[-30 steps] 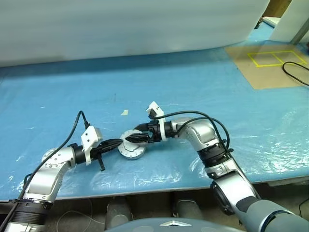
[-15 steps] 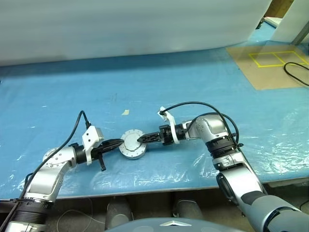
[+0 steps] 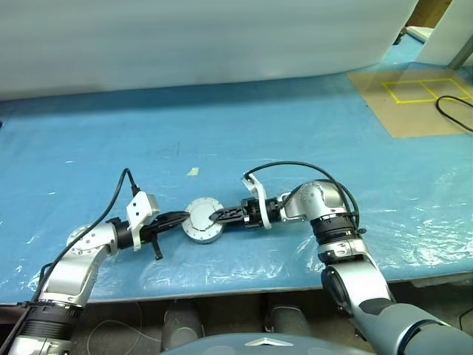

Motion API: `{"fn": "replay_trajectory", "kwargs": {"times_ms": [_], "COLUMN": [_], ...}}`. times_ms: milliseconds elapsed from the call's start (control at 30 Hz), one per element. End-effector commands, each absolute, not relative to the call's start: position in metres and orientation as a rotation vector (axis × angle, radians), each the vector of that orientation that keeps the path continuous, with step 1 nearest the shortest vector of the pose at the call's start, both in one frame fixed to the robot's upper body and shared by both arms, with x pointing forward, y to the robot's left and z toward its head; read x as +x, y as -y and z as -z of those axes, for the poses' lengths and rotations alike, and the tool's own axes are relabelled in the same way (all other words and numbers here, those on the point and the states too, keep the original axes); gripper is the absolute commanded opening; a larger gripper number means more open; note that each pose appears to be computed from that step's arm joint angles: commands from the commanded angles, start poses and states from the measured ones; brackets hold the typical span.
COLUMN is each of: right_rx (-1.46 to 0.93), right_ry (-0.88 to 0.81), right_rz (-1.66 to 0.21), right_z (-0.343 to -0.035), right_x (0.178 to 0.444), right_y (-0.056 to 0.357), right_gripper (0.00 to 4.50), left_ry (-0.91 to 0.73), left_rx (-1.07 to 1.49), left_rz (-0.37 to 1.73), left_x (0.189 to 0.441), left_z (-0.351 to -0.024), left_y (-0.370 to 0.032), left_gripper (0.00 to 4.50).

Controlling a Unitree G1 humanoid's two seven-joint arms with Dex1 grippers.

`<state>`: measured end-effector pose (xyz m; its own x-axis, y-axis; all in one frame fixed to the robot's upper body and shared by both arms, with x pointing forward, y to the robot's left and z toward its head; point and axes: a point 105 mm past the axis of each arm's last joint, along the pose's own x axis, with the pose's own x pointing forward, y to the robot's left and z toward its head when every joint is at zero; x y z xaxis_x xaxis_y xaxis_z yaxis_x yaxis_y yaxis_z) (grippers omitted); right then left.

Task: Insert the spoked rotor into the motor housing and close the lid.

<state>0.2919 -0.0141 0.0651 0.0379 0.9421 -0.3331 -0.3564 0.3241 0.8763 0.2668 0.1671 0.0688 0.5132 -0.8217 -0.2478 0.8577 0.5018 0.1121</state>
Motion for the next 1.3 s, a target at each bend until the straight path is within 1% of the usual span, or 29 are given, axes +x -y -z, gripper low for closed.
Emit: {"fn": "replay_trajectory", "kwargs": {"times_ms": [33,267,400,600,933,1167,1300], "right_rx": [0.711,0.807,0.905,1.016,1.031,1.152,1.178], "right_ry": [-1.025,-0.985,-0.939,-0.897,-0.866,-0.756,-0.695], "right_rz": [-1.189,-1.211,-1.214,-1.204,-1.18,-1.138,-1.192], "right_z": [-0.08,-0.092,-0.102,-0.109,-0.112,-0.126,-0.143], "right_x": [0.293,0.299,0.305,0.312,0.317,0.337,0.336], "right_y": [0.005,0.004,0.004,0.003,0.001,0.007,0.007], "right_gripper": [2.04,2.04,2.04,2.04,2.03,2.03,2.03], "left_ry": [-0.207,-0.198,-0.141,-0.081,-0.039,0.038,0.071], "left_rx": [0.228,0.218,0.031,-0.117,-0.172,-0.318,-0.372], "left_rz": [1.058,1.054,0.952,0.855,0.819,0.728,0.685], "left_x": [0.262,0.263,0.277,0.286,0.291,0.299,0.303], "left_z": [-0.058,-0.059,-0.076,-0.097,-0.109,-0.125,-0.132], "left_y": [-0.16,-0.159,-0.163,-0.179,-0.183,-0.193,-0.199], "left_gripper": [0.0,0.0,0.0,0.0,0.0,0.0,0.0]}}
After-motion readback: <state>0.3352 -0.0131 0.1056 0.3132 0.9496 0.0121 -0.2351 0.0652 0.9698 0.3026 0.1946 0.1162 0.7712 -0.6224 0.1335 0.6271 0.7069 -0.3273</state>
